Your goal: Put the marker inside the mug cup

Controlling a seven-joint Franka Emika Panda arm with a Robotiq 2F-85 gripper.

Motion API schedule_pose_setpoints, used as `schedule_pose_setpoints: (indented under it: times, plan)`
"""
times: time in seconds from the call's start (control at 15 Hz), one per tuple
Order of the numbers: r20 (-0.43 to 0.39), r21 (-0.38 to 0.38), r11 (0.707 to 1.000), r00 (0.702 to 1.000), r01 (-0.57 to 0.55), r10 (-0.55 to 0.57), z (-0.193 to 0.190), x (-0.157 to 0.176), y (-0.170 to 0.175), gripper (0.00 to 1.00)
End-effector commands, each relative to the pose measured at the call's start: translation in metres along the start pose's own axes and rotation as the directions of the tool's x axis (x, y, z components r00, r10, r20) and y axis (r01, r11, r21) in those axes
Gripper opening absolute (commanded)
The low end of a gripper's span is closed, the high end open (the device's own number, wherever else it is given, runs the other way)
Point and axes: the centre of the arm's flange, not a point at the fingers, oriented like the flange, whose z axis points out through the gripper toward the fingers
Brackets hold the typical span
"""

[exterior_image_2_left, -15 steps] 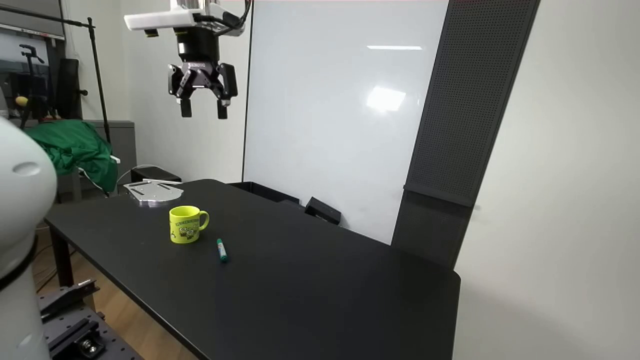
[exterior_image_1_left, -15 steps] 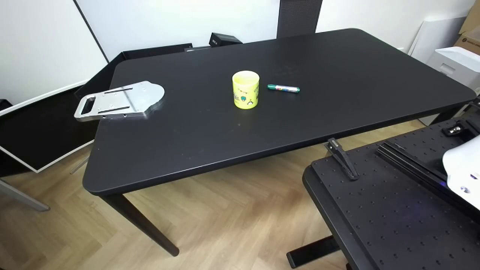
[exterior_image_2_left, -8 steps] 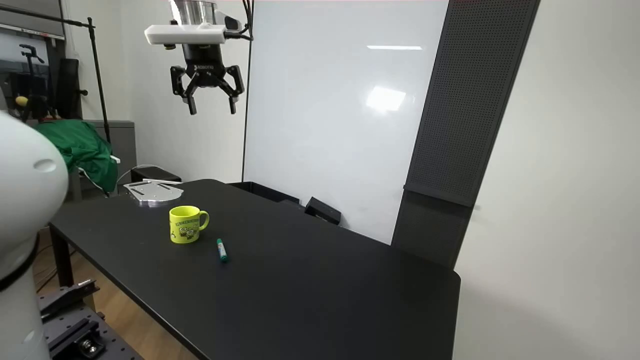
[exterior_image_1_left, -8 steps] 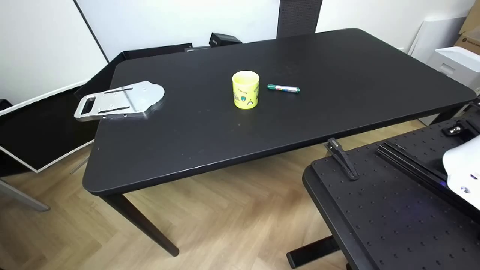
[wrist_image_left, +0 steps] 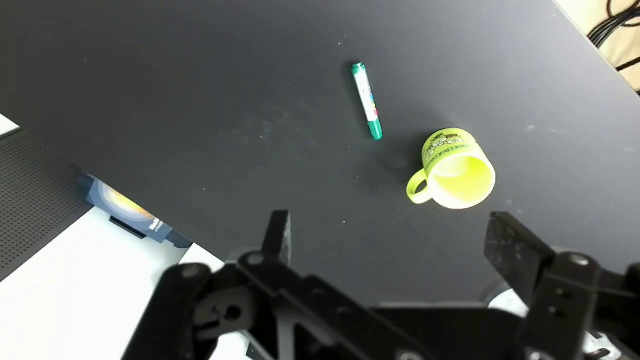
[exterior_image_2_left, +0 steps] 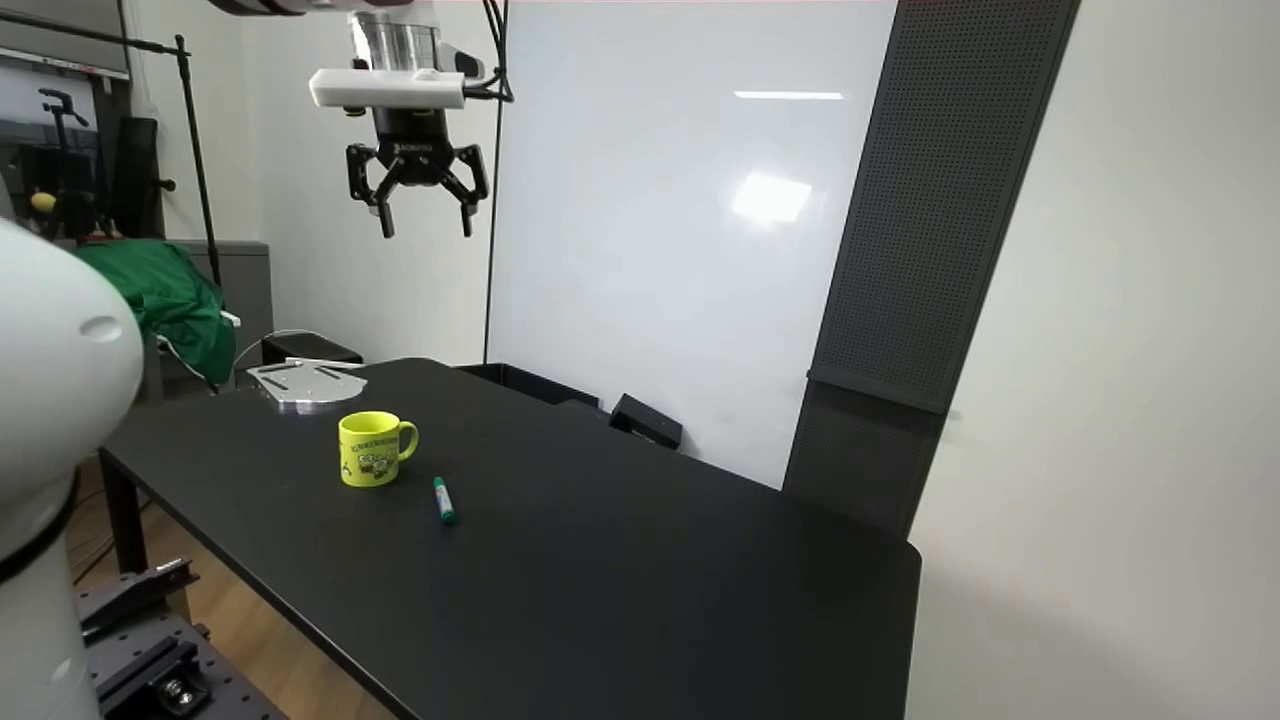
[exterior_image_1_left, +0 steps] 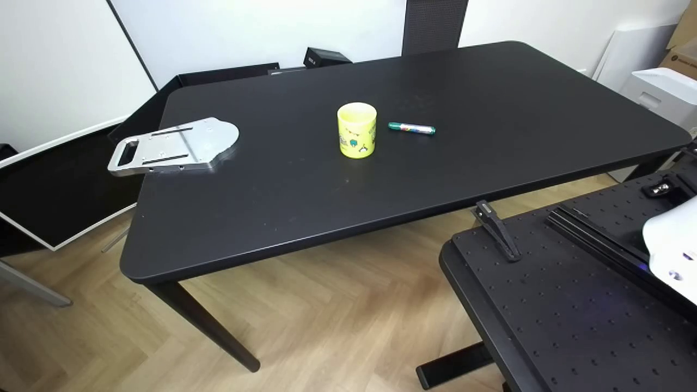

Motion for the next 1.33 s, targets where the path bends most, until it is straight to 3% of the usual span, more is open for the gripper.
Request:
schedule_pose_setpoints:
  times: [0.0,0.07,0.47,0.73,1.0,1.27]
  plan:
    - [-0.001,0.0,1.0,1.0,0.001,-0.001,0.0,0.0,0.0,1.0]
    - [0.025,-0.026,1.0,1.0,-0.002,0.002,0.015,0.002,0.007,1.0]
    - [0.099,0.044,0.999,0.995,0.027,-0.031,0.109,-0.008,0.028,1.0]
    - [0.09,0.088,0.985,0.984,0.145,-0.153,0.167,-0.009,0.035,1.0]
    - [0.054,0.182,0.908,0.919,0.376,-0.391,0.216,-0.003,0.032,1.0]
    - [0.028,0.265,0.798,0.823,0.541,-0.568,0.265,0.006,0.017,1.0]
